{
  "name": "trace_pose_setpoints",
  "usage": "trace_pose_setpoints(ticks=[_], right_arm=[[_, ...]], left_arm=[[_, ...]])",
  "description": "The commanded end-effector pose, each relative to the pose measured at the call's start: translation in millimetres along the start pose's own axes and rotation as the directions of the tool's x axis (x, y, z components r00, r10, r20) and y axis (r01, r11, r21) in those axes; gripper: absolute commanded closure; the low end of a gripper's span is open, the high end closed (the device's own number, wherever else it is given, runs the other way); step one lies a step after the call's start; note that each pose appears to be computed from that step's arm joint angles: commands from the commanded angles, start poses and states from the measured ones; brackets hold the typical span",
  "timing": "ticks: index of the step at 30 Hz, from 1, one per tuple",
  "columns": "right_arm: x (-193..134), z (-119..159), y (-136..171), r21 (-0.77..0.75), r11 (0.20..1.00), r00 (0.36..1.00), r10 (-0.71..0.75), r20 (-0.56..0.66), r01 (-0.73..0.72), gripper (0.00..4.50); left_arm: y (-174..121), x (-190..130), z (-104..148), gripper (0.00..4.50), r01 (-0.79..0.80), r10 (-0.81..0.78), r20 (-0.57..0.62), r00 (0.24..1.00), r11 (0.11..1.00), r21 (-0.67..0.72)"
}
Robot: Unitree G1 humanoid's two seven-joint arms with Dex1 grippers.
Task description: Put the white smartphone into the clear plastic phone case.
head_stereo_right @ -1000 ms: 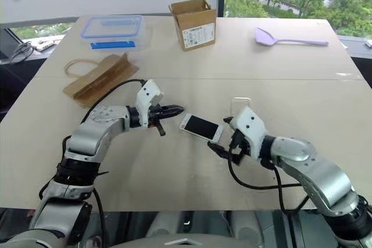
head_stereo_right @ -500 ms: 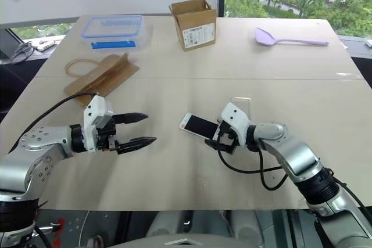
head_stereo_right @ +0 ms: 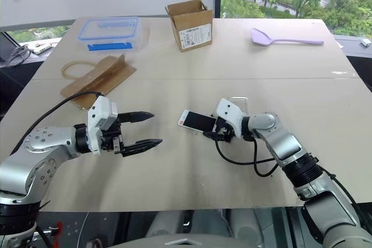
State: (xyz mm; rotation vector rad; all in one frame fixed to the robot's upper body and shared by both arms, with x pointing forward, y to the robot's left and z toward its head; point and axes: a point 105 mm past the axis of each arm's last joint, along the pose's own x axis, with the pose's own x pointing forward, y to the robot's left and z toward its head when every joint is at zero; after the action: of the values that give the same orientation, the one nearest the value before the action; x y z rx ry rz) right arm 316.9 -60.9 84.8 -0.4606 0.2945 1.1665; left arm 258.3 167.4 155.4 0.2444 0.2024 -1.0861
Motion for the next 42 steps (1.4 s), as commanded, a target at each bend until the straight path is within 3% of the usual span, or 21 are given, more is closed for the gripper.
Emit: trace_pose_setpoints(ticks=[1,4,8,13,17,20,22,25,33,42], right_arm=[[-15,-1,13,-0.004,0.999,0.998,0.041,0.039,-0.041,1.55],[-46,20,11,0.076,0.997,0.981,-0.034,0.191,0.019,1.55],[-94,26,19,0.153,0.979,0.960,-0.167,0.225,0.135,1.55],[-144,6,33,0.241,0.915,0.926,-0.358,0.116,0.323,1.55],[-179,-32,23,0.270,0.779,0.820,-0.565,-0.086,0.565,1.55],[-190,-54,14,0.274,0.692,0.743,-0.642,-0.188,0.667,1.55],[-192,-64,2,0.267,0.632,0.685,-0.692,-0.230,0.728,1.55],[-174,-73,-17,0.214,0.619,0.654,-0.708,-0.265,0.756,1.55],[-141,-70,-37,0.120,0.681,0.686,-0.682,-0.253,0.722,1.56],[-126,-63,-30,0.103,0.766,0.767,-0.608,-0.206,0.635,1.57]], left_arm=[[6,8,7,0.00,-0.014,0.013,0.032,0.999,1.000,0.024],[8,23,7,0.00,0.006,-0.007,0.045,0.999,1.000,0.021],[0,41,8,0.00,0.114,-0.115,0.064,0.991,0.993,0.016],[-1,64,9,0.00,0.196,-0.199,0.069,0.978,0.980,0.043],[2,81,11,0.00,0.233,-0.238,0.066,0.969,0.970,0.075],[3,87,12,0.00,0.252,-0.258,0.063,0.964,0.964,0.086],[3,89,11,0.00,0.260,-0.266,0.059,0.962,0.961,0.094],[5,90,11,0.00,0.256,-0.263,0.055,0.963,0.961,0.100],[10,82,9,0.00,0.203,-0.208,0.051,0.977,0.974,0.102],[8,72,4,0.00,0.162,-0.167,0.045,0.985,0.982,0.094]])
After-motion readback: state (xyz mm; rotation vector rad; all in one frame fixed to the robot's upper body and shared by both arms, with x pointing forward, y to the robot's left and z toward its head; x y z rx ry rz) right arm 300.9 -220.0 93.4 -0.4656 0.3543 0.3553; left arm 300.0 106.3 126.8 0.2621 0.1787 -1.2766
